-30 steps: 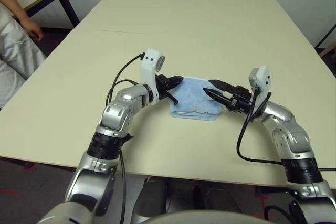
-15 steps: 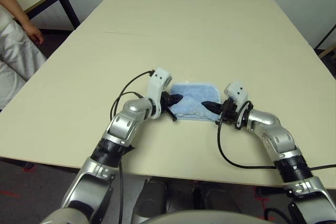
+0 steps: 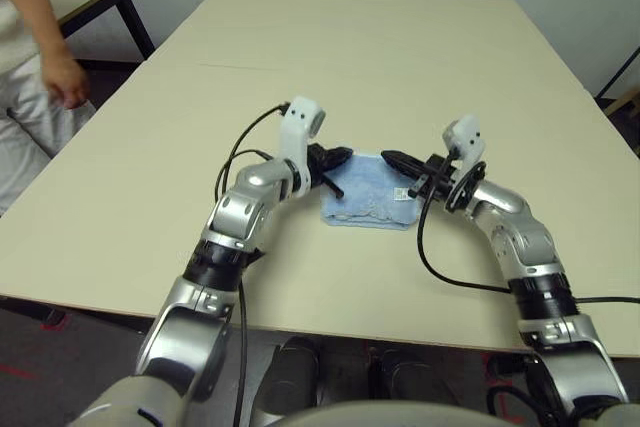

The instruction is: Fold the towel and set it aside.

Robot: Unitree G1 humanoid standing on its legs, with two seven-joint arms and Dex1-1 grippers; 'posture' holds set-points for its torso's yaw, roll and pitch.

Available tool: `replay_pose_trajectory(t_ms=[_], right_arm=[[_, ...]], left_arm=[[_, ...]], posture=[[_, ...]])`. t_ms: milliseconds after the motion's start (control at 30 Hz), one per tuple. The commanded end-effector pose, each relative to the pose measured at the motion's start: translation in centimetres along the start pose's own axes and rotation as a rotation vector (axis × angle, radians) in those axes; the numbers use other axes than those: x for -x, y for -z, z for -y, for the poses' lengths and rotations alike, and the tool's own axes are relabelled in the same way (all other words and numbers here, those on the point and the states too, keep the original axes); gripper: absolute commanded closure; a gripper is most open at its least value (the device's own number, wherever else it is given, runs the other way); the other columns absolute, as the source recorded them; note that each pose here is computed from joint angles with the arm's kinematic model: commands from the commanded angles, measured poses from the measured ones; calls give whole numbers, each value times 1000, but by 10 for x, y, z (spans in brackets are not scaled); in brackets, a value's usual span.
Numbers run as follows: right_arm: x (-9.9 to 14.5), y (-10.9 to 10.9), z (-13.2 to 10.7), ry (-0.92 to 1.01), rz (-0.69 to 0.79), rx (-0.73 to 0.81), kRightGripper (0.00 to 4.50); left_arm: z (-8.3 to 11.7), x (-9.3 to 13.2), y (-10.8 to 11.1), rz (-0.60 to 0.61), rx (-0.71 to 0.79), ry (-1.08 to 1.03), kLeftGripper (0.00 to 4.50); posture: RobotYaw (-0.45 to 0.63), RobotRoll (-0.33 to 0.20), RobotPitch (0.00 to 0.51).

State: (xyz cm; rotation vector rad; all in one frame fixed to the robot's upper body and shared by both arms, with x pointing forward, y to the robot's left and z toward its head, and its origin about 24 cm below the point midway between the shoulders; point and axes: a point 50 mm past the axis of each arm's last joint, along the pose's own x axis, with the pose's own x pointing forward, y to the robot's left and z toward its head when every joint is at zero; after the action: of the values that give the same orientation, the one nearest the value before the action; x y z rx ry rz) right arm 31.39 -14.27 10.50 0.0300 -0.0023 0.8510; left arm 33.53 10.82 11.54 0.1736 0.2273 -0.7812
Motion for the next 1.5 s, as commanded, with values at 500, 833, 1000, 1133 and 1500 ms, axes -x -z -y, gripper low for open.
replay_pose_trajectory(t_ms=[500, 833, 1000, 1133, 1500], right_arm=[[1, 58, 14, 125, -135, -91, 4475], [16, 12, 21, 88, -55, -184, 3192], [35, -15, 31, 193, -193, -337, 1274], [44, -27, 36, 214, -346, -558, 0], [28, -5, 17, 221, -629, -891, 0]], left_arm=[[-4, -10, 46, -92, 86, -87, 4500], [-20, 18, 6, 129, 14, 6, 3269], [-37, 52, -7, 208, -100, 62, 1403], [-40, 79, -5, 245, -144, 181, 23], [-42, 118, 6, 194, -126, 452, 23]], posture=[[127, 0, 56], [126, 0, 65], [125, 0, 68], [127, 0, 70], [147, 0, 71]])
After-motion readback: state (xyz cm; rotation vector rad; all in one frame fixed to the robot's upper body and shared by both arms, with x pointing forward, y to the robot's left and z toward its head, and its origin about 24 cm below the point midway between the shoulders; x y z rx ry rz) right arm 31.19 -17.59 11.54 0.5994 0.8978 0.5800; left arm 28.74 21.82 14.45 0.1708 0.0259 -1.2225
